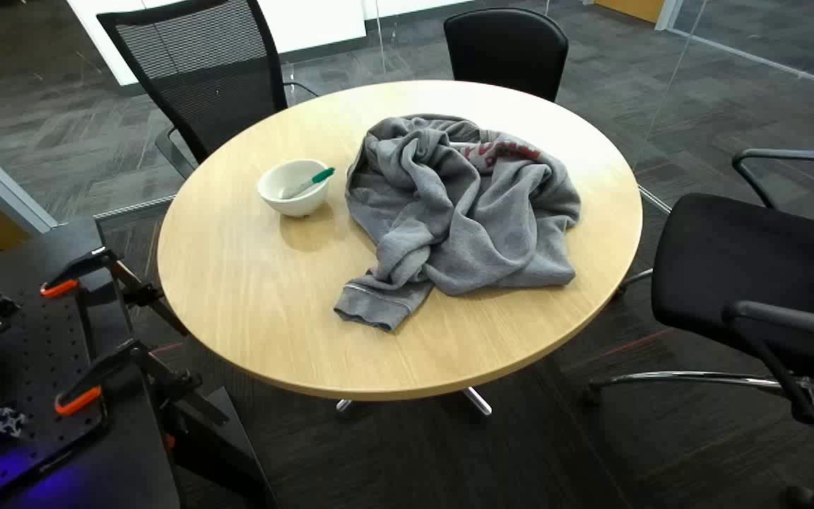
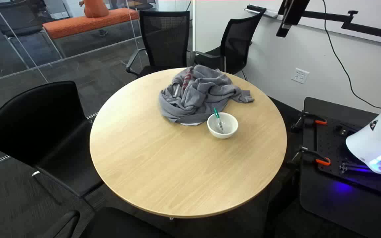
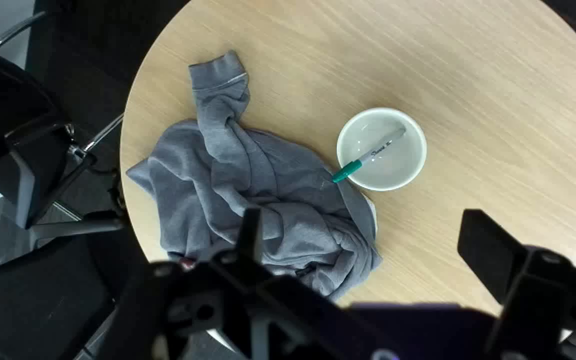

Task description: Move the mug with the marker to the left

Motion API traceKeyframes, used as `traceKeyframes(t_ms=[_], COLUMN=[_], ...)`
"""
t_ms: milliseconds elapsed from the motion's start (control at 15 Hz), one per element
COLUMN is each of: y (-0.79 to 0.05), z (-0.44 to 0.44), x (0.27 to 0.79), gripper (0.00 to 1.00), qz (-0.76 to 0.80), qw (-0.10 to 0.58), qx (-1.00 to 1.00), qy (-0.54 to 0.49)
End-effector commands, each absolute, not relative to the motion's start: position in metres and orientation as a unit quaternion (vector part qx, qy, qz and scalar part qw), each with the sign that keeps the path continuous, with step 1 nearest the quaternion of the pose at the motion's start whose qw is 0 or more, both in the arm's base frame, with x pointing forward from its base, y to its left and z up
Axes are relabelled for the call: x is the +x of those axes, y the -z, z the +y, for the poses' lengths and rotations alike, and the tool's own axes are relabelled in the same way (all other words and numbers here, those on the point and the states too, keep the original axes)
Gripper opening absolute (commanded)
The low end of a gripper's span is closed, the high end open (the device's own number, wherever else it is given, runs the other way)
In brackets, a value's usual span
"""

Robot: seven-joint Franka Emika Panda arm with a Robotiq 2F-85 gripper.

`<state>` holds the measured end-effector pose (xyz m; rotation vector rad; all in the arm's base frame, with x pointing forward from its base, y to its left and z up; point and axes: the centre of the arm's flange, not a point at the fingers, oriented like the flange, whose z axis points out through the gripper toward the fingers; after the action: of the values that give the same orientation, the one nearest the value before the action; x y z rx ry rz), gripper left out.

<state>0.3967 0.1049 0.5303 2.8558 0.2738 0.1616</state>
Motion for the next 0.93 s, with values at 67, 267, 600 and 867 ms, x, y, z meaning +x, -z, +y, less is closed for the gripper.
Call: traceKeyframes(t_ms=[67,267,600,867], y=[-0.5303,-0.5303,-0.5303,-0.5286], z=[0.1050,0.1050,0.1050,0.1139], x=[0.3967,0.3967,0.3967,0.3982], gripper=[1.00,1.00,1.00,1.00], qz=[0.094,0.094,0.094,0.072], qw=[0.134,0.134,0.134,0.133], qx=[0.985,0.985,0.985,0.984], qy=[-0.056,-0.056,-0.056,-0.095])
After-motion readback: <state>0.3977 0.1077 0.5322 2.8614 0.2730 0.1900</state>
